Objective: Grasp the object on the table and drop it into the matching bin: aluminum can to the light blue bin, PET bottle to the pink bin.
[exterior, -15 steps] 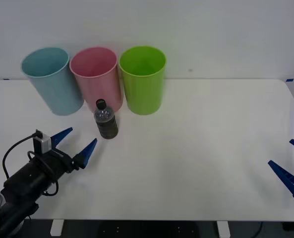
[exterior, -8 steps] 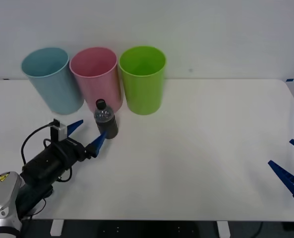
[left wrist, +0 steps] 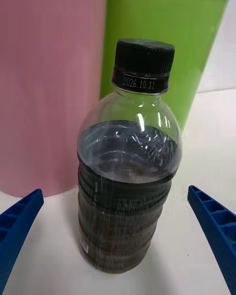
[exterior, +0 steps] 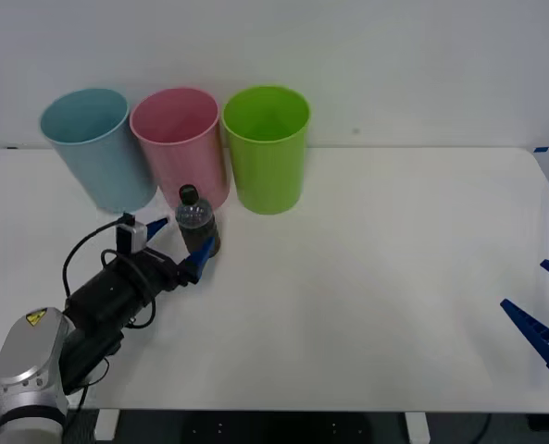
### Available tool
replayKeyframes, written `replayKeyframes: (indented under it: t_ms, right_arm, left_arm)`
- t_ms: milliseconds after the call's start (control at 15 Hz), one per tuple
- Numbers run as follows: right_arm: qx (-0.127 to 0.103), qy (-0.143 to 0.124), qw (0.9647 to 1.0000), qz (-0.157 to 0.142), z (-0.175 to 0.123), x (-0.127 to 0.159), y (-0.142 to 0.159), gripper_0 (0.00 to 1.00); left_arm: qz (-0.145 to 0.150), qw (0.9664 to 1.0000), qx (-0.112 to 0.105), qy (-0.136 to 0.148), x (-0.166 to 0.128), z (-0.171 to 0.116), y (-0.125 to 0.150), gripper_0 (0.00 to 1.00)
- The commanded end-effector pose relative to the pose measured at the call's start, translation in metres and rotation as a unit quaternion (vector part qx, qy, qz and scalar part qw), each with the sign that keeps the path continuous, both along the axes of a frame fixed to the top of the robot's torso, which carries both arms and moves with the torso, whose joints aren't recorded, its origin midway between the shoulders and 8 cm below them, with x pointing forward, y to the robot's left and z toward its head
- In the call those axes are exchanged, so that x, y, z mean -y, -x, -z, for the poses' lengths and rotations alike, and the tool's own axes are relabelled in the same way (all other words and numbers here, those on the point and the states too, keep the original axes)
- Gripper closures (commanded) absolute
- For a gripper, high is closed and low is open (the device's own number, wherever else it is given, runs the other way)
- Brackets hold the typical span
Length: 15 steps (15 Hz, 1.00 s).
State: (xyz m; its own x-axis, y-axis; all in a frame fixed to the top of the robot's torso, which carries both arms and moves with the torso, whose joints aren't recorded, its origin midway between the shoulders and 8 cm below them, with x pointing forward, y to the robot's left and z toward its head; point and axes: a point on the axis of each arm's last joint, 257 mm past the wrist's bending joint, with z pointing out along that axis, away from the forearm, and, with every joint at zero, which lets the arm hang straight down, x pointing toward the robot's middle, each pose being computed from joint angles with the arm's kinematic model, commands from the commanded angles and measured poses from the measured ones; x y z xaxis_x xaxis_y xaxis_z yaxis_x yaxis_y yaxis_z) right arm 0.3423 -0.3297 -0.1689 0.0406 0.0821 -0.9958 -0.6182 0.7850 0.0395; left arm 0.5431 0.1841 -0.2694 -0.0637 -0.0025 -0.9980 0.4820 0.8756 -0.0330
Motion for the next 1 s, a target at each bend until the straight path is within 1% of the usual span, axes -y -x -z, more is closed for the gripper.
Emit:
replayKeyframes:
  t_ms: [67, 200, 333, 733, 800, 867, 933, 1000]
  right_arm:
    - [0.000, 0.000, 1.0000, 0.000, 0.000, 0.000, 0.000, 0.00]
    - [0.000, 0.000, 1.0000, 0.000, 0.000, 0.000, 0.000, 0.00]
    - [0.000, 0.000, 1.0000, 0.000, 0.000, 0.000, 0.000, 0.00]
    - [0.000, 0.000, 1.0000, 0.000, 0.000, 0.000, 0.000, 0.00]
    - [0.000, 0.000, 1.0000, 0.000, 0.000, 0.000, 0.000, 0.00]
    - [0.000, 0.000, 1.0000, 0.000, 0.000, 0.000, 0.000, 0.00]
    - [0.000, 0.000, 1.0000, 0.000, 0.000, 0.000, 0.000, 0.00]
    - [0.000, 0.000, 1.0000, 0.000, 0.000, 0.000, 0.000, 0.00]
  left_arm:
    - [0.006, 1.0000, -0.007, 0.002, 0.010, 0.003, -0.014, 0.00]
    - [0.005, 0.9999, -0.009, -0.008, 0.014, 0.004, -0.023, 0.00]
    - [0.003, 0.9999, -0.010, -0.008, 0.017, 0.002, -0.030, 0.00]
    - [-0.001, 0.9999, -0.010, -0.010, 0.015, 0.002, -0.033, 0.00]
    - [-0.001, 0.9999, -0.010, -0.009, 0.016, 0.002, -0.033, 0.45]
    - [-0.001, 0.9999, -0.009, -0.011, 0.015, 0.002, -0.033, 0.88]
    - [-0.002, 0.9999, -0.010, -0.011, 0.015, 0.002, -0.033, 0.99]
    - [-0.004, 0.9999, -0.009, -0.012, 0.013, 0.002, -0.033, 1.00]
